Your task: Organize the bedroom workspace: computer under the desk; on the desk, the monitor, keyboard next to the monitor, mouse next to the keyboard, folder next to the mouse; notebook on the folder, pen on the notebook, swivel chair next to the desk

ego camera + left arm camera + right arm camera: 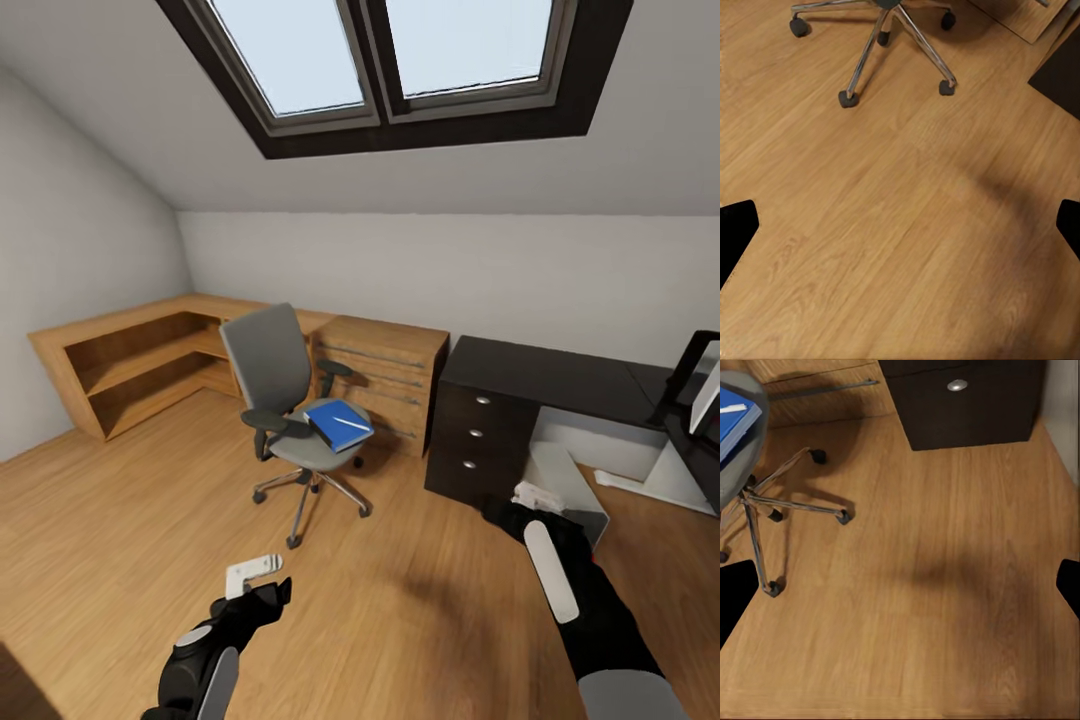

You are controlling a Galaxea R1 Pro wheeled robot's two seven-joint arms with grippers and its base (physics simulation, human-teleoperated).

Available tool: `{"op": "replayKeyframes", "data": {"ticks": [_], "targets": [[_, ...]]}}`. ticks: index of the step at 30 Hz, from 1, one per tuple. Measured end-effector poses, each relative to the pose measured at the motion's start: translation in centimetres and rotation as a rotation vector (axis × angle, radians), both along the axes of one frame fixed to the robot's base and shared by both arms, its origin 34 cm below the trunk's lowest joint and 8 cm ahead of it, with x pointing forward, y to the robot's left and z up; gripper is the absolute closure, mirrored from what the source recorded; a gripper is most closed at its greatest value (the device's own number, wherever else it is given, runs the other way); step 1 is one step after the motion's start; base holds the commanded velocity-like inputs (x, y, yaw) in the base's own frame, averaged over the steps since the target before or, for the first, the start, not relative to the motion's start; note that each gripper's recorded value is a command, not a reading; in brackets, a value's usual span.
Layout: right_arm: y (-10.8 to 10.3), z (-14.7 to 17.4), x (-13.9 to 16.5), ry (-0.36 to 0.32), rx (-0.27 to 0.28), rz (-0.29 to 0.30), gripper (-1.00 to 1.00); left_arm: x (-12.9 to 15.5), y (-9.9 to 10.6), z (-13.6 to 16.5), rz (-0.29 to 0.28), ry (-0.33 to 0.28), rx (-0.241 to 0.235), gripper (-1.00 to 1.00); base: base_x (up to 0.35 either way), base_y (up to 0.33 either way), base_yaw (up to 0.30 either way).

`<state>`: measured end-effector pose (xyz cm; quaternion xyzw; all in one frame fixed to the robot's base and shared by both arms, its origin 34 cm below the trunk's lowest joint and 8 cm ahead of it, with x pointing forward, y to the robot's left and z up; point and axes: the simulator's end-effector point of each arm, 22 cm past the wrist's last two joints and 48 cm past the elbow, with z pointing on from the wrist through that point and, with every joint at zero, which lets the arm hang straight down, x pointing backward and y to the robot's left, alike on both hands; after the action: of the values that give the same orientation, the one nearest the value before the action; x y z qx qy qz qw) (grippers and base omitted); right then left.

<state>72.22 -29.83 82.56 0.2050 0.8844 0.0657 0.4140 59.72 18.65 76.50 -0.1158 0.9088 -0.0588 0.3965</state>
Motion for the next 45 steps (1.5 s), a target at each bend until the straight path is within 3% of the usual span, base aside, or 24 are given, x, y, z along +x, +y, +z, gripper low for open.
{"op": "replayKeyframes", "data": {"ticks": [5, 11, 18, 39, 45], "targets": [[-0.3, 1.9, -3.4, -0.026, -0.026, 0.005, -1.0, -0.2, 1.2, 0.4, 0.016, 0.013, 0.033, -1.0, 0.0, 0.0, 0.0], [0.2, 2.5, -4.0, -0.047, -0.014, 0.008, -1.0, -0.5, 2.2, 0.1, 0.054, 0.03, 0.071, -1.0, 0.0, 0.0, 0.0], [0.3, 2.3, -4.0, -0.044, -0.01, 0.009, -1.0, -0.6, 2.2, -0.1, 0.052, 0.033, 0.074, -1.0, -0.151, -0.037, -0.009], [0.3, 1.9, -4.0, -0.038, -0.012, 0.006, -1.0, -0.7, 2.2, -0.6, 0.052, 0.044, 0.076, -1.0, -0.137, -0.313, -0.262], [0.2, 2.0, -4.0, -0.038, -0.015, 0.005, -1.0, -0.8, 2.2, -0.8, 0.052, 0.05, 0.074, -1.0, -0.018, -0.048, -0.105]]}}
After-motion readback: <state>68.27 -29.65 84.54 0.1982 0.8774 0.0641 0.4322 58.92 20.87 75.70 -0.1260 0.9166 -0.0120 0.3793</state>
